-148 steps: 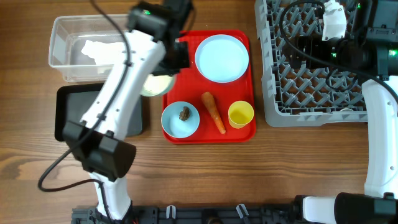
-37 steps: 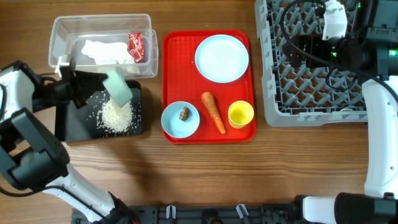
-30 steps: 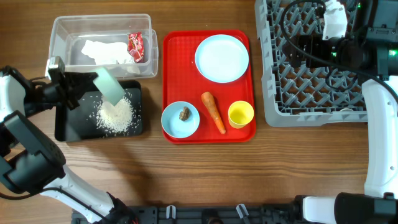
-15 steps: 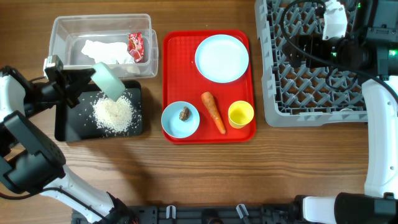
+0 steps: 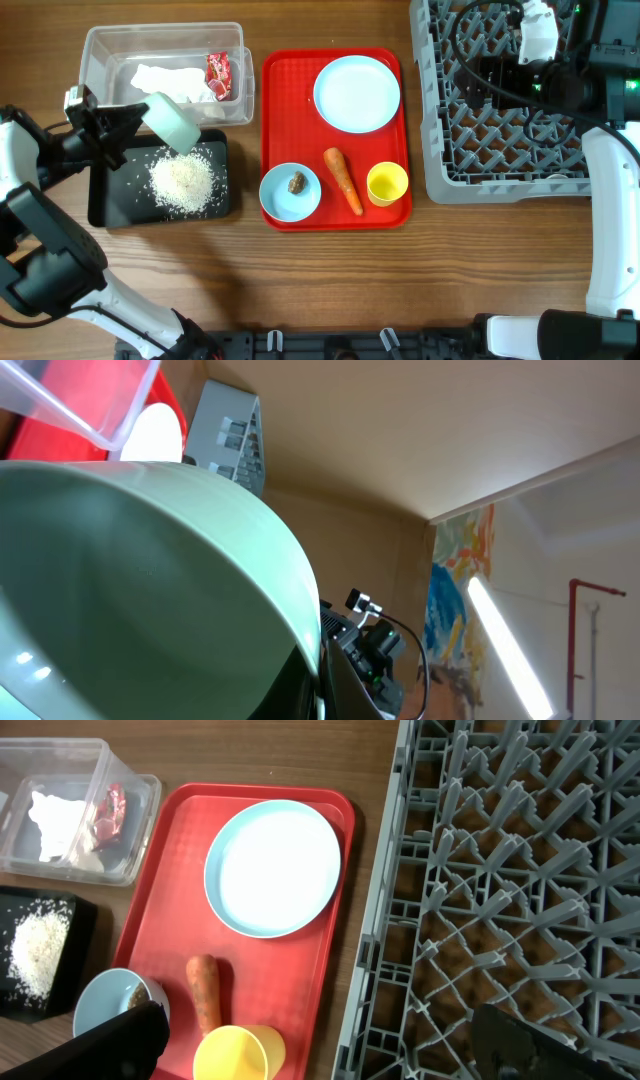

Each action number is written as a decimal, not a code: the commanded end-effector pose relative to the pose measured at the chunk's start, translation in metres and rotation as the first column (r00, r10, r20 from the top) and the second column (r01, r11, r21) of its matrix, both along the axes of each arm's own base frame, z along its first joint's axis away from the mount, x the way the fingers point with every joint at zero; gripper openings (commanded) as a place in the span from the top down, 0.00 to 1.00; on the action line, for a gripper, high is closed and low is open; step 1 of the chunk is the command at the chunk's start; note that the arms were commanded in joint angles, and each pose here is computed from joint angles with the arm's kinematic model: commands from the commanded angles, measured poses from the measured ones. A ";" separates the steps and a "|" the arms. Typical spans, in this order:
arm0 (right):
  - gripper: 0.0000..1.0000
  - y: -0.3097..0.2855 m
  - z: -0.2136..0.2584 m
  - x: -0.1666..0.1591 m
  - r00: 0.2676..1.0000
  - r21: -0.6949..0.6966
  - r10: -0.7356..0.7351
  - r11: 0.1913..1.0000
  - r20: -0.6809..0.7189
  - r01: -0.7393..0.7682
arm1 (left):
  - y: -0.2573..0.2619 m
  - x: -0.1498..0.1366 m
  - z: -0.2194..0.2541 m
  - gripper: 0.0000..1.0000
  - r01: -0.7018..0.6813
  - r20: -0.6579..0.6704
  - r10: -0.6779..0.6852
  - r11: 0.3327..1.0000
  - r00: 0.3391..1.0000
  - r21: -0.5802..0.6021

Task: Sort waste into correct bins and load items into the dishwasher rack
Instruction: 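Shake the tilted green bowl to pour rice onto the black tray, then carry the empty green bowl back and set it on the red tray, then release the green bowl and grasp the small blue bowl rim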

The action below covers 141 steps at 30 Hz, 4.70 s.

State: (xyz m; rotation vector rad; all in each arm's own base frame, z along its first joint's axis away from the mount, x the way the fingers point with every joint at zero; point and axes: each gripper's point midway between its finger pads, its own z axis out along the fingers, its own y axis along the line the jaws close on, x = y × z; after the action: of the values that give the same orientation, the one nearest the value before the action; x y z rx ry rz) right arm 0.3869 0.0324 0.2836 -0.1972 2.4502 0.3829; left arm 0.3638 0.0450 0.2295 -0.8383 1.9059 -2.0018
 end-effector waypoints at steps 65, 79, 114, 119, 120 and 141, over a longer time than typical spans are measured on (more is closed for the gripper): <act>0.00 -0.001 -0.010 -0.007 0.998 0.005 -0.013 1.000 -0.066 0.014 | -0.276 0.059 -0.149 0.94 0.051 -0.162 -0.467 -0.242 0.869 0.969; 0.00 -0.002 -0.013 -0.011 0.996 0.000 -0.017 1.000 -0.088 0.017 | -0.260 0.064 -0.162 0.40 0.067 -0.193 -0.424 -0.294 0.885 0.954; 0.00 -0.002 -0.013 -0.011 0.996 0.001 -0.020 1.000 -0.088 0.020 | -0.274 -0.004 -0.061 0.13 0.133 -0.137 -0.417 -0.040 0.899 0.990; 0.00 -0.002 -0.013 -0.010 0.996 0.001 -0.020 1.000 -0.084 0.020 | -0.274 -0.014 -0.076 0.13 0.180 -0.195 -0.423 -0.076 0.885 0.981; 0.00 -0.002 -0.013 -0.010 0.996 0.002 -0.020 1.000 -0.084 0.020 | -0.272 -0.016 -0.080 0.13 0.193 -0.210 -0.421 -0.084 0.882 0.978; 0.00 -0.002 -0.014 -0.012 0.995 0.002 -0.020 1.000 -0.094 0.020 | -0.278 -0.090 -0.152 0.28 0.452 -0.472 -0.486 -0.168 0.735 0.876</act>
State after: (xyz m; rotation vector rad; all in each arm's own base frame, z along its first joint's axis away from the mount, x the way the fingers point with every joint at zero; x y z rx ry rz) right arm 0.3713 0.0324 0.2723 -0.1702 2.5331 0.3995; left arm 0.2880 -0.2242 0.0814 0.3990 3.0123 -0.1423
